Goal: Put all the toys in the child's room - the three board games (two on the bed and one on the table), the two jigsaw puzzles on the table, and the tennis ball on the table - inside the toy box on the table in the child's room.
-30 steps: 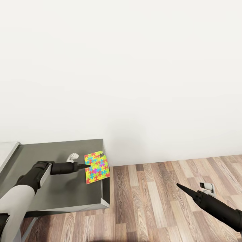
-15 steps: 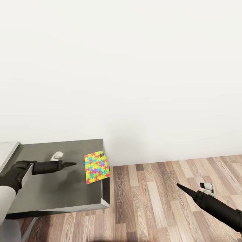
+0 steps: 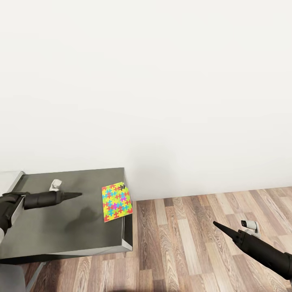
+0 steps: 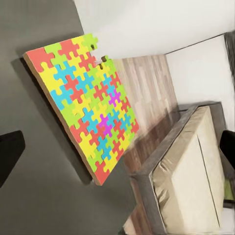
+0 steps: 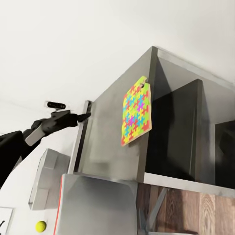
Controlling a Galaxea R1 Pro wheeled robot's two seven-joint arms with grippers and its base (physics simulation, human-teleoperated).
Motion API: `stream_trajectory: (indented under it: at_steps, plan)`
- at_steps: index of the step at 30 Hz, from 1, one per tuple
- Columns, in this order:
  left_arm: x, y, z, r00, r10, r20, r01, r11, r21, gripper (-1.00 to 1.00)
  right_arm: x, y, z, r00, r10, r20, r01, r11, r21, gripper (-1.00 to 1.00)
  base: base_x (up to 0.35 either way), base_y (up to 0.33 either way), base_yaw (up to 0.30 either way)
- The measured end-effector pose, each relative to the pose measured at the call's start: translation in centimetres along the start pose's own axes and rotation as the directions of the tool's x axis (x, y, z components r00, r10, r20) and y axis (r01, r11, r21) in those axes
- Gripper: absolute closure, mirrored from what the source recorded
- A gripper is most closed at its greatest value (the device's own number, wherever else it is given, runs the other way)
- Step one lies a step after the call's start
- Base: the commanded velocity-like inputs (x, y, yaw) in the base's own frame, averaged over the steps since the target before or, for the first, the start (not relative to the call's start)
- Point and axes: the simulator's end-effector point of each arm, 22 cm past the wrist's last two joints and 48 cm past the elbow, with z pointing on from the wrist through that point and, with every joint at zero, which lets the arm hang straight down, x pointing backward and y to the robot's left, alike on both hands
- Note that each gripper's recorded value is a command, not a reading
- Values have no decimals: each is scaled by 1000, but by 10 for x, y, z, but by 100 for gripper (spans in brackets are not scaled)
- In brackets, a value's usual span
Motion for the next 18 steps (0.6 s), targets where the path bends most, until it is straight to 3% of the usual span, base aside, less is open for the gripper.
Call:
stream_trajectory:
  at_steps: [4,13,18]
  plan:
    - [-11,-24,-15,999,33,3,-33,997,74,-100,0,-1,0,1000,0,0,0,1000,1,-100,0,0,0]
    - [-20,-41,-35,997,81,-15,-80,996,41,-100,1,-1,0,1000,0,0,0,1000,1,-100,0,0,0]
    - [-10,-88,-41,993,122,2,-122,988,94,-100,1,-2,0,1000,2,0,-2,1000,2,-100,0,0,0]
